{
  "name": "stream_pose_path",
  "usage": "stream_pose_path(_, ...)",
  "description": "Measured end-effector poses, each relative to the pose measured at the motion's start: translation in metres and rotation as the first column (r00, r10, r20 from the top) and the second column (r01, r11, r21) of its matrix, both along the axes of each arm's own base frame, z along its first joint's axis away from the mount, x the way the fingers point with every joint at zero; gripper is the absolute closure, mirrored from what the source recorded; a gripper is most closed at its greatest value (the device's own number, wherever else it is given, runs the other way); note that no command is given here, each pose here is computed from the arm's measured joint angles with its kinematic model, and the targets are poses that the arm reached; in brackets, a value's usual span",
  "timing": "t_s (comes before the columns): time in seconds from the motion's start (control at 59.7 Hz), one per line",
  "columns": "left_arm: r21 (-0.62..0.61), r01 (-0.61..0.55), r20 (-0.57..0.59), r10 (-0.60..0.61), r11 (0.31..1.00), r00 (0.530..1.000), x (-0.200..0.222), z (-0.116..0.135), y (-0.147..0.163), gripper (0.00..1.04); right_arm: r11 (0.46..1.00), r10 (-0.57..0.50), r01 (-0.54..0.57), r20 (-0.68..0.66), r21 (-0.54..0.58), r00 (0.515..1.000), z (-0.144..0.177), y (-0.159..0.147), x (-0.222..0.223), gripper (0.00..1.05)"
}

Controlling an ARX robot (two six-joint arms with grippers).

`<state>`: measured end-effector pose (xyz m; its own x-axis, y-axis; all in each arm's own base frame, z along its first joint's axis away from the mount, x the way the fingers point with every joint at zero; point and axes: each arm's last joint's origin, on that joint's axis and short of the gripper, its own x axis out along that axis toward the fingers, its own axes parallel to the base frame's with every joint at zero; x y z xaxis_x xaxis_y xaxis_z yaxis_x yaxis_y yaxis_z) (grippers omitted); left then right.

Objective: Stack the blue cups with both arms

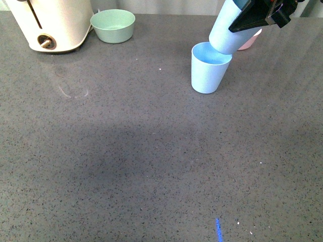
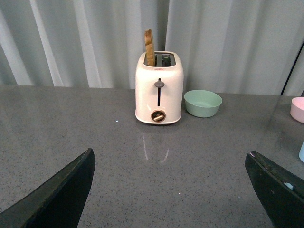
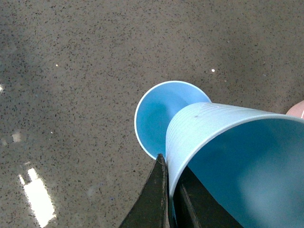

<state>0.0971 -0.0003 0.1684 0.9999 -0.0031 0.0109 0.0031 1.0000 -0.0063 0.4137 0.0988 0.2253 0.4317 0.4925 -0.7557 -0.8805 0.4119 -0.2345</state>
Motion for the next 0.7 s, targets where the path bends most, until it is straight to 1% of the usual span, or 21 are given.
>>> stream_pose_path(0.201,0.000,0.000,0.000,0.000,1.000,1.000,0.000,0.000,0.000,0.09,1.000,0.013,-0.013,-0.006,-0.006,1.000,-0.004,0.009,0.004,1.03)
stream_pose_path(0.57,0.000,0.000,0.000,0.000,1.000,1.000,0.000,0.000,0.000,0.09,0.999,0.019,-0.021,-0.033,-0.044,0.999,-0.015,0.016,0.006,1.03)
stream_pose_path(0.704,0.000,0.000,0.000,0.000,1.000,1.000,0.000,0.000,0.000,0.09,0.999,0.018,-0.019,-0.010,-0.049,1.000,-0.018,0.019,0.009,1.03)
